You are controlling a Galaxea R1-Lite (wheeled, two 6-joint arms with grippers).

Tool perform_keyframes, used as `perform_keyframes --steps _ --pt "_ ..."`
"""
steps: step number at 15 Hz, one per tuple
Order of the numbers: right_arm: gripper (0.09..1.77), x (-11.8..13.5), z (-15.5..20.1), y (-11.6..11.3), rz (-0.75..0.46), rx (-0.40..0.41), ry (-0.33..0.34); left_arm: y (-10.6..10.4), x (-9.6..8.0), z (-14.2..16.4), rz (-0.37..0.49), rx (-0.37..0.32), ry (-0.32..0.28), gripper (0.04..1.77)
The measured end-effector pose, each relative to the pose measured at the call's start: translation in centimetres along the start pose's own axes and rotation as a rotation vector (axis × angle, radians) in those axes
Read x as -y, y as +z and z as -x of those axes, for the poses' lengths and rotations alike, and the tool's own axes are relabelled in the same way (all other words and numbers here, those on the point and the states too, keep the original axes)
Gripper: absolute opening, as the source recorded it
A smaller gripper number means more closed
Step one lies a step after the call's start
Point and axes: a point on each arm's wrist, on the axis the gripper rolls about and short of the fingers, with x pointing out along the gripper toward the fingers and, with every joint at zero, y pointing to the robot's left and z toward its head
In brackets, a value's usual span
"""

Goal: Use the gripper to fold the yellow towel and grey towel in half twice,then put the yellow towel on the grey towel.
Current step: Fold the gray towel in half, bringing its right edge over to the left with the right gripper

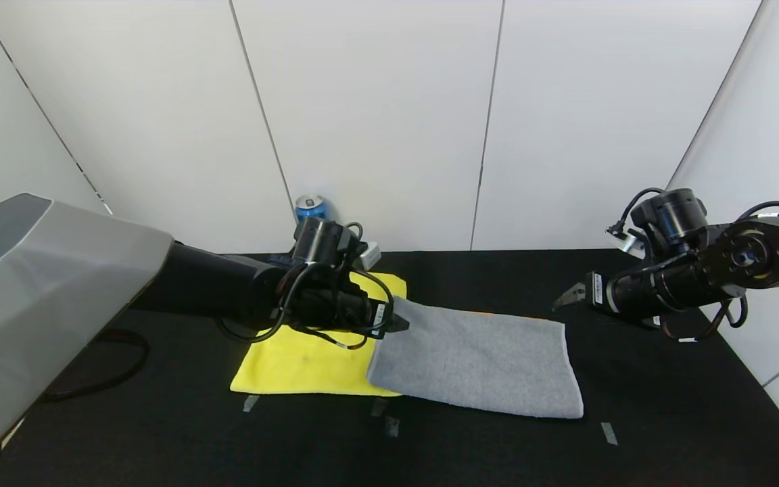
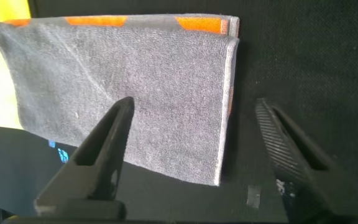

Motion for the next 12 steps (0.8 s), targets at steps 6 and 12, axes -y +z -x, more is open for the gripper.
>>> perform_keyframes --steps 6,12 --pt "1.59 -0.4 0.3 -0.7 0.002 -0.015 0.006 0.5 -0.3 0.9 0.005 0.021 0.007 1.59" --pt "1.65 -0.1 -1.8 -2.1 -0.037 -0.09 -0.015 1.0 -0.4 2.0 0.007 0.046 0.01 1.66"
